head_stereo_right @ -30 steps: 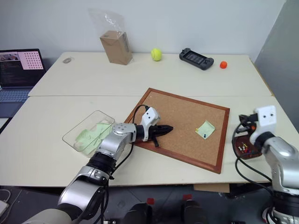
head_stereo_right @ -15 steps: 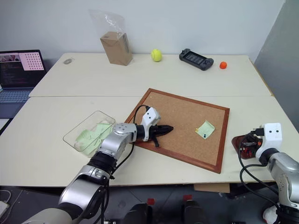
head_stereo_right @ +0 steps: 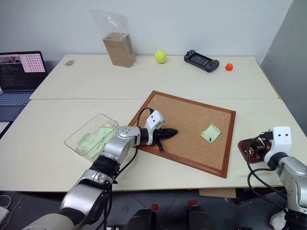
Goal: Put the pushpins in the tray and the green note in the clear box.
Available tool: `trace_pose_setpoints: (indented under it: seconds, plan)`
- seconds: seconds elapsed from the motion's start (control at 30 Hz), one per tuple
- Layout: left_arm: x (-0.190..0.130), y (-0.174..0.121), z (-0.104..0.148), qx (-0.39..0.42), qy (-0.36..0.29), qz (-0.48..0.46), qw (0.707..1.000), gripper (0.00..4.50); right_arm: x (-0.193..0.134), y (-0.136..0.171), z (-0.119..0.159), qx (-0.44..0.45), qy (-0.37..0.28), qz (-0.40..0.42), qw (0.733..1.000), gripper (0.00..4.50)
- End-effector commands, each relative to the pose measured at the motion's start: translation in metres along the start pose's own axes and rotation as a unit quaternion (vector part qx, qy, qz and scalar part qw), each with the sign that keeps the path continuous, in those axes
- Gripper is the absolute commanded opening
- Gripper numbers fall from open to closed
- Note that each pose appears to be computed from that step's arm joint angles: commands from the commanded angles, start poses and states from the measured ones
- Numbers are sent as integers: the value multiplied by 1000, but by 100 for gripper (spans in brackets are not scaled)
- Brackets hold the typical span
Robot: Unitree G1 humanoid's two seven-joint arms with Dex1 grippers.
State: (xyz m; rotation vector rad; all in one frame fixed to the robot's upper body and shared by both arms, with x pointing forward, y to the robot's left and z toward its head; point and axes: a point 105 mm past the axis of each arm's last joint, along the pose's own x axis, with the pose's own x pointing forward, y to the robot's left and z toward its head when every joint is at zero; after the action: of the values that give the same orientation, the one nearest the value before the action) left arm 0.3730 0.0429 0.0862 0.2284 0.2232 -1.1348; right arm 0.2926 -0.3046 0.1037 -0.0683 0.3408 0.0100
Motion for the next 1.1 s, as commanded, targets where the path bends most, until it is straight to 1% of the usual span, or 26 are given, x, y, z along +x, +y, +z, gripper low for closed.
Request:
trace_pose_setpoints:
  seconds: [0.03,0.07,0.13,0.2,0.23,0.3,0.33,0.5,0.6,0.73,0.83,0.93,1.1]
  plan:
    - [3,-3,-3,3,8,-4,1000,0,-4,-6,18,-19,-34,-7,999,315]
    - [3,-3,-3,4,8,-4,1000,0,-4,0,25,-20,-50,13,998,335]
    - [3,-3,-4,4,9,-4,1000,0,-5,9,34,-23,-68,44,996,335]
    - [3,-4,-4,4,9,-6,1000,0,-9,35,40,-63,-86,128,986,335]
    - [4,-4,-4,5,10,-6,1000,0,-13,49,42,-81,-91,171,978,335]
    - [4,-4,-4,6,10,-7,1000,0,-24,80,41,-117,-87,280,949,335]
    - [4,-4,-4,7,10,-7,1000,0,-28,89,39,-130,-84,312,937,335]
    - [5,-3,-2,12,9,-3,1000,0,-33,122,37,-144,-80,410,897,335]
    - [5,-4,1,9,4,-3,1000,0,-22,132,33,-148,-81,413,895,335]
    - [5,-4,0,10,4,-2,1000,0,-9,136,34,-146,-89,406,898,335]
    - [3,-4,-1,11,6,-1,1000,0,9,130,33,-134,-90,382,910,335]
    - [1,-2,-1,13,8,2,1000,0,18,125,28,-113,-84,368,919,335]
    - [0,-1,-1,16,10,3,1000,0,22,125,16,-110,-73,372,919,335]
